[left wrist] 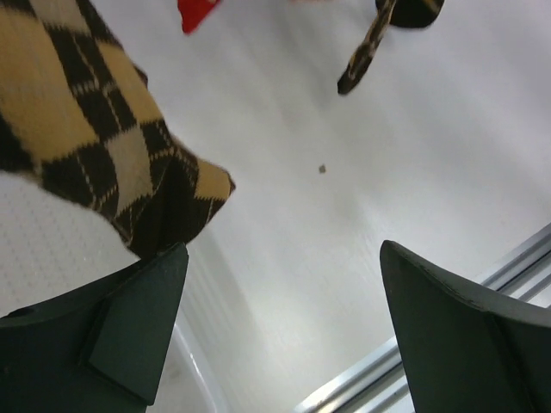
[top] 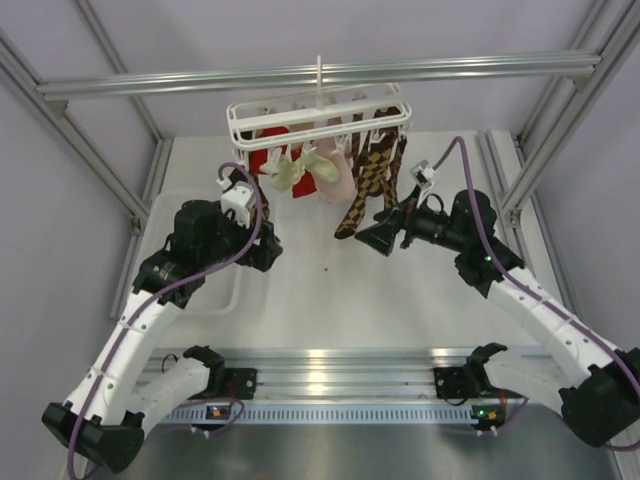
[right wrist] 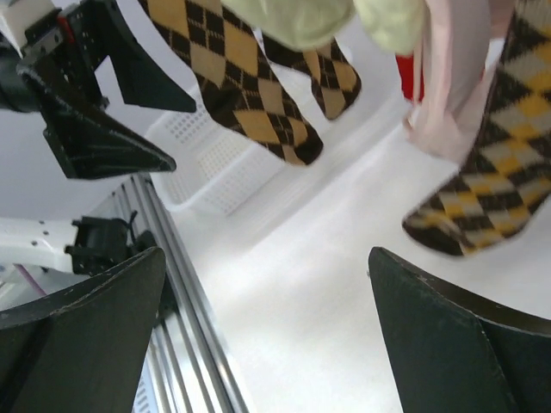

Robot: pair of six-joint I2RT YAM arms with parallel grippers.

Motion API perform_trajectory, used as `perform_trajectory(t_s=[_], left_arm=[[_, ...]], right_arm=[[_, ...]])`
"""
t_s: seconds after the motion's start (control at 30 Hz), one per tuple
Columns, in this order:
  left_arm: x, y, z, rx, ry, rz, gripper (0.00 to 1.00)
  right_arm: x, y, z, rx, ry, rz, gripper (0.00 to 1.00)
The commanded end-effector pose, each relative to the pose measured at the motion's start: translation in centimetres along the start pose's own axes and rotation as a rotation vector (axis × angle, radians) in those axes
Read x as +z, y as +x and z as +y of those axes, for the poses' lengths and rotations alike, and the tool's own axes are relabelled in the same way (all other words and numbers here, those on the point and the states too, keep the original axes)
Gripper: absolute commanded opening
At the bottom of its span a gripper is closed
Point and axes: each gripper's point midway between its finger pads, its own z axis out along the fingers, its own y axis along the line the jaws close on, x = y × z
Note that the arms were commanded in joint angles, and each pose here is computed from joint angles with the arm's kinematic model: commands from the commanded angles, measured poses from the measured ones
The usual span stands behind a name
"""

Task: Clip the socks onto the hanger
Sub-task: Reset both arms

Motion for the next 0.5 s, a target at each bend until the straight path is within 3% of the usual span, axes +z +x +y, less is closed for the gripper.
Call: perform_trajectory(t_s=[0.0,0.17,0.33,0.47], left_arm=[[-1.3,4.0,2.1,-0.019,-0.101,0.167,0.98],[-2.0,4.1,4.4,-0.141,-0.185,0.197,0.98],[-2.6,2.9,7.5,-0.244,-0.321,0.161,0.98],[-3.4,2.5,8.5,-0.226,-0.375,0.128,0.98]], right_arm=[[-2.4,1.1,-0.5,-0.115,0.063,0.011,1.00],[-6.5,3.5,-2.2,-0.133,0.237,0.051,1.00],[-10.6,3.0,-3.4,-0.151,0.402,-0.012,1.00],[-12.3,1.2,-3.4,-0.217,0.463,-0.092,1.00]])
